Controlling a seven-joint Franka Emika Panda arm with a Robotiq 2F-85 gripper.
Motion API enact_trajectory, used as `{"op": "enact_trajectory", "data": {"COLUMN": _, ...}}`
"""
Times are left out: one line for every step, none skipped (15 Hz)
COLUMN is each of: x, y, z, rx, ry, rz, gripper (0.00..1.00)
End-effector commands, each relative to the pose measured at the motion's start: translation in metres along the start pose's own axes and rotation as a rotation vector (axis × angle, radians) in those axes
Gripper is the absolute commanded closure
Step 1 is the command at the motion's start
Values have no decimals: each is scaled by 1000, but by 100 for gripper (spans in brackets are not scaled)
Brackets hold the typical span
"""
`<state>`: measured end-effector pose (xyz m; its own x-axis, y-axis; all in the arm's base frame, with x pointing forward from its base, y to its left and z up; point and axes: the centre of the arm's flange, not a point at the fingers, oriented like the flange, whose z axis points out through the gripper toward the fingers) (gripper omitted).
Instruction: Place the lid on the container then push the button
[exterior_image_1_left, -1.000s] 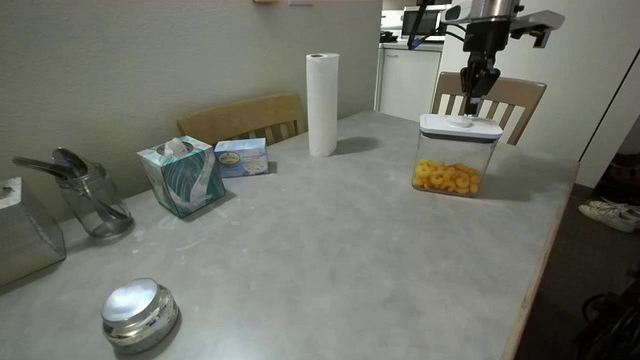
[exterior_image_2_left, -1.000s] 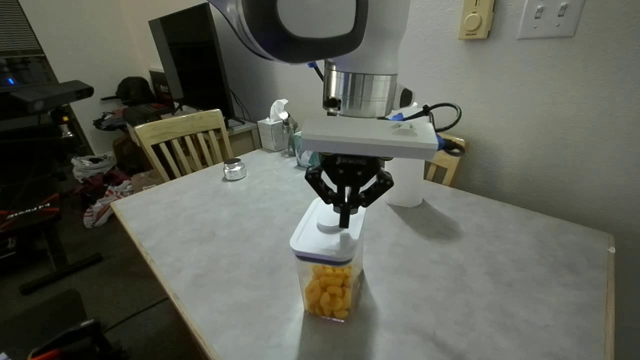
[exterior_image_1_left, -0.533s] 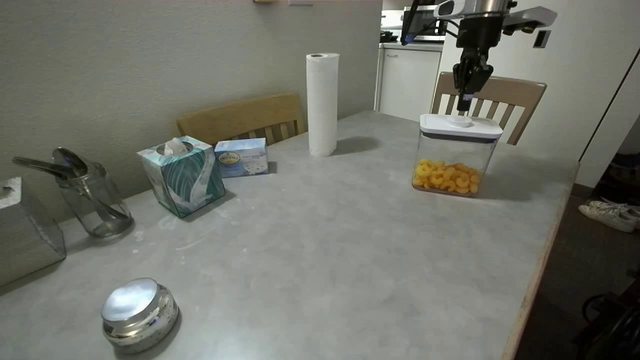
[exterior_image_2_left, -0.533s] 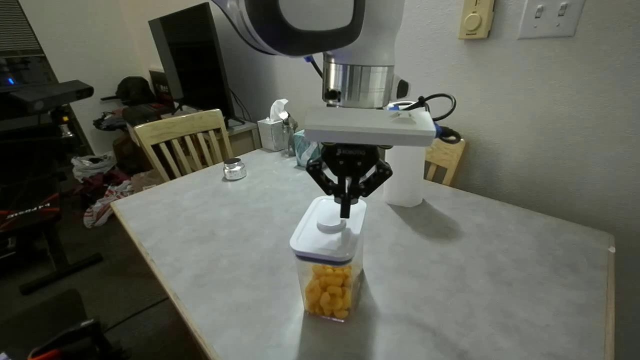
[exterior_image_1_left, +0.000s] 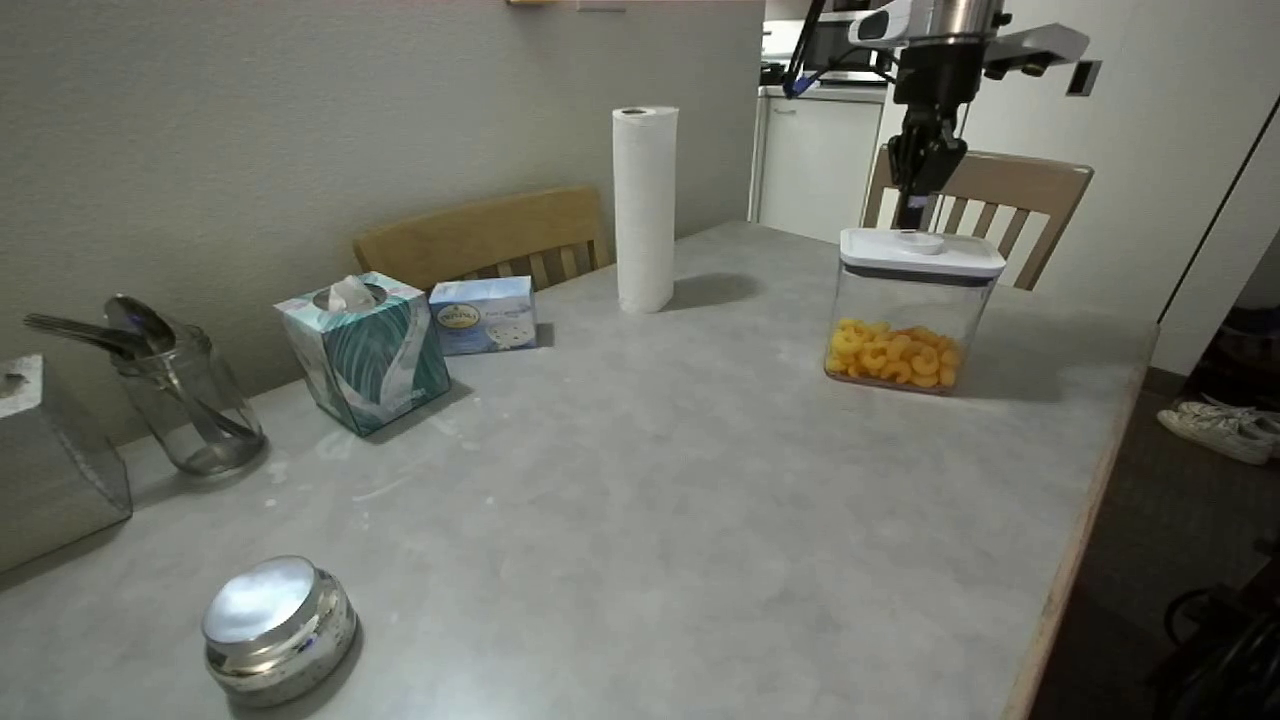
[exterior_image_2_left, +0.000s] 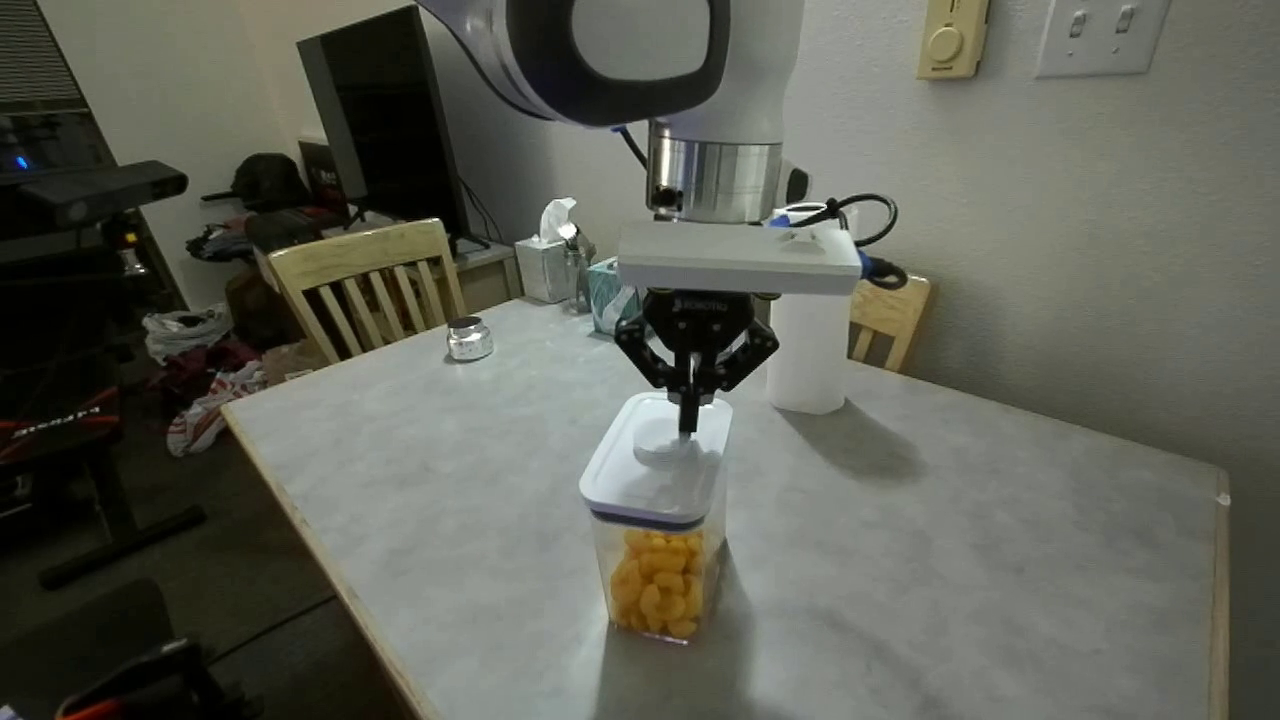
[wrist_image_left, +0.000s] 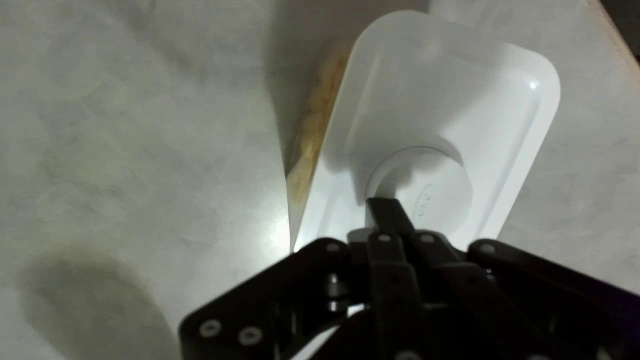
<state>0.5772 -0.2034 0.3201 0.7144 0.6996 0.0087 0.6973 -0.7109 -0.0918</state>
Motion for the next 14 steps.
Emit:
{"op": "enact_trajectory", "data": {"x": 10, "y": 3, "z": 2, "rx": 14, "ry": 11, "rz": -25, "gripper": 100}}
{"op": "enact_trajectory", "data": {"x": 12, "y": 2, "z": 1, "rx": 11, "ry": 13, "rz": -27, "gripper": 100}}
{"op": "enact_trajectory", "data": {"x": 13, "y": 1, "z": 1, "rx": 12, "ry": 13, "rz": -29, "gripper": 100}}
{"op": "enact_trajectory", "data": {"x": 15, "y": 0, "z": 3, "rx": 19, "ry": 14, "rz": -27, "gripper": 100}}
{"op": "enact_trajectory", "data": {"x": 15, "y": -1, "z": 3, "rx": 26, "ry": 15, "rz": -22, "gripper": 100}}
{"op": "enact_trajectory", "data": {"x": 15, "y": -3, "z": 2, "rx": 29, "ry": 15, "rz": -18, "gripper": 100}}
{"op": "enact_trajectory", "data": {"x": 15, "y": -5, "z": 0, "rx": 24, "ry": 14, "rz": -16, "gripper": 100}}
{"op": "enact_trajectory", "data": {"x": 14, "y": -6, "z": -1, "rx": 18, "ry": 12, "rz": -14, "gripper": 100}}
{"op": "enact_trajectory", "data": {"x": 13, "y": -5, "z": -1, "rx": 18, "ry": 12, "rz": -10, "gripper": 100}}
{"op": "enact_trajectory", "data": {"x": 12, "y": -6, "z": -1, "rx": 22, "ry": 12, "rz": -4, "gripper": 100}}
{"op": "enact_trajectory", "data": {"x": 12, "y": -6, "z": -1, "rx": 22, "ry": 12, "rz": 0, "gripper": 100}}
{"op": "enact_trajectory", "data": {"x": 11, "y": -6, "z": -1, "rx": 21, "ry": 12, "rz": 4, "gripper": 100}}
{"op": "enact_trajectory", "data": {"x": 11, "y": -6, "z": -1, "rx": 23, "ry": 13, "rz": 6, "gripper": 100}}
{"op": "enact_trajectory", "data": {"x": 10, "y": -6, "z": 2, "rx": 29, "ry": 15, "rz": 8, "gripper": 100}}
